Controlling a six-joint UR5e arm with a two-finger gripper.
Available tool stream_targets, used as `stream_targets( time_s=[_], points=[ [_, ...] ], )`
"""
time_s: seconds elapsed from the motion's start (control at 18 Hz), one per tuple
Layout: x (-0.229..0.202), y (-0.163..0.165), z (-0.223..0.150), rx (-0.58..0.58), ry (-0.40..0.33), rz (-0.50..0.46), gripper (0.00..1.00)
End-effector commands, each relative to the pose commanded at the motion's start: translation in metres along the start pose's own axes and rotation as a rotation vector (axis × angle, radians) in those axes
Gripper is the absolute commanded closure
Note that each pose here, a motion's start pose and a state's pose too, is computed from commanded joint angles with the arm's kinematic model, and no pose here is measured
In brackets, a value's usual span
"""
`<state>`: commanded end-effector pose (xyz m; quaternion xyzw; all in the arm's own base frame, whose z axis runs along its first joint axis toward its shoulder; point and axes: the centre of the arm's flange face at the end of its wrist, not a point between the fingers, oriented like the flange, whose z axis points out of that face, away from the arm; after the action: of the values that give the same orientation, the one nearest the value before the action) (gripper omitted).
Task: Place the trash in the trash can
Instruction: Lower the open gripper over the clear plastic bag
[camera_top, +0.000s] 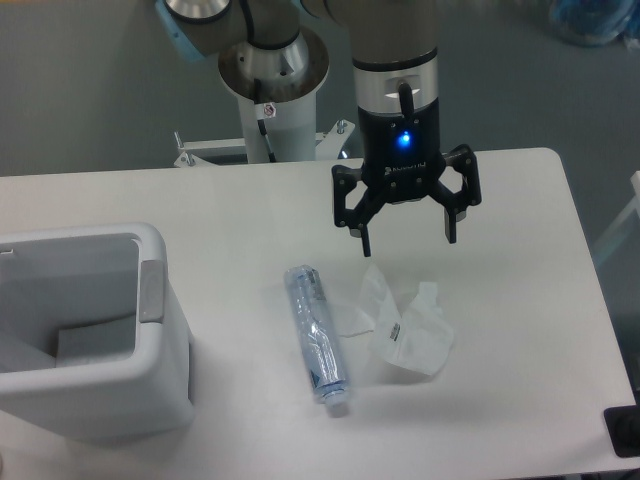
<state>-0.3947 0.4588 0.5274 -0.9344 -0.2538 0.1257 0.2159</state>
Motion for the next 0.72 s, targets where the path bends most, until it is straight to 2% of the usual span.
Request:
stream_targets(
  time_s=[0.44,0.72],
  points=[
    [0.002,0.015,0.026,-0.050,-0.032,0.001,0.00],
    [0.011,0.043,0.061,-0.017,-0.053,-0.007,0.00]
  ],
)
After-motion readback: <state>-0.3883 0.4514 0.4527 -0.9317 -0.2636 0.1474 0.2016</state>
